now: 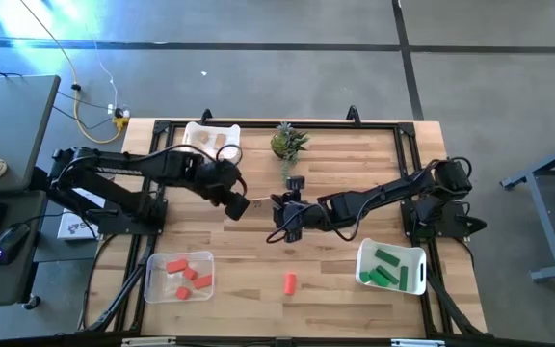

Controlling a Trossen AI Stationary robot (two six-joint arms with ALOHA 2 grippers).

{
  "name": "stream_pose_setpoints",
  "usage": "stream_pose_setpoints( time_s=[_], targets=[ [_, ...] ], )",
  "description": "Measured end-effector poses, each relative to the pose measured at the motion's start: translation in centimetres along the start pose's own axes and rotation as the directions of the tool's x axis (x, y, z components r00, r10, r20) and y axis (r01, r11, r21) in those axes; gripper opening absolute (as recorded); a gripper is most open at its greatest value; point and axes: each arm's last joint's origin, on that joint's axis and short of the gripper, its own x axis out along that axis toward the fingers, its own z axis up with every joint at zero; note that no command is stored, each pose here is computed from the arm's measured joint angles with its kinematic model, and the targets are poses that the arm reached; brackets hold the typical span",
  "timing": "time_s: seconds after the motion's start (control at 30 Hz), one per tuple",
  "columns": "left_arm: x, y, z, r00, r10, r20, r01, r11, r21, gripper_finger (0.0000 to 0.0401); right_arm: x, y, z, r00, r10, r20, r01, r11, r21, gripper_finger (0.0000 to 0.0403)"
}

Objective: Sort & place blocks by color
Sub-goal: Put the brown block into the top white bin

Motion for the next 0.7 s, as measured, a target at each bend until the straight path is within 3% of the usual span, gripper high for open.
stream_pose_setpoints(
  time_s=[0.17,0.37,0.7],
  targets=[
    [-0.4,0.5,1.3,0.998,-0.031,0.051,0.030,0.999,0.026,0.0175,-0.3,-0.7,0.7,1.000,-0.008,-0.008,0.009,1.000,0.028,0.0093],
    [-0.6,1.4,2.5,0.996,-0.083,0.023,0.082,0.996,0.037,0.0175,0.1,-1.6,0.5,0.999,-0.021,-0.030,0.024,0.995,0.096,0.0093],
    [-1.2,3.3,4.0,0.997,-0.056,0.062,0.053,0.997,0.051,0.0174,0.4,-2.0,0.1,0.998,-0.024,-0.061,0.031,0.993,0.111,0.0093]
  ],
)
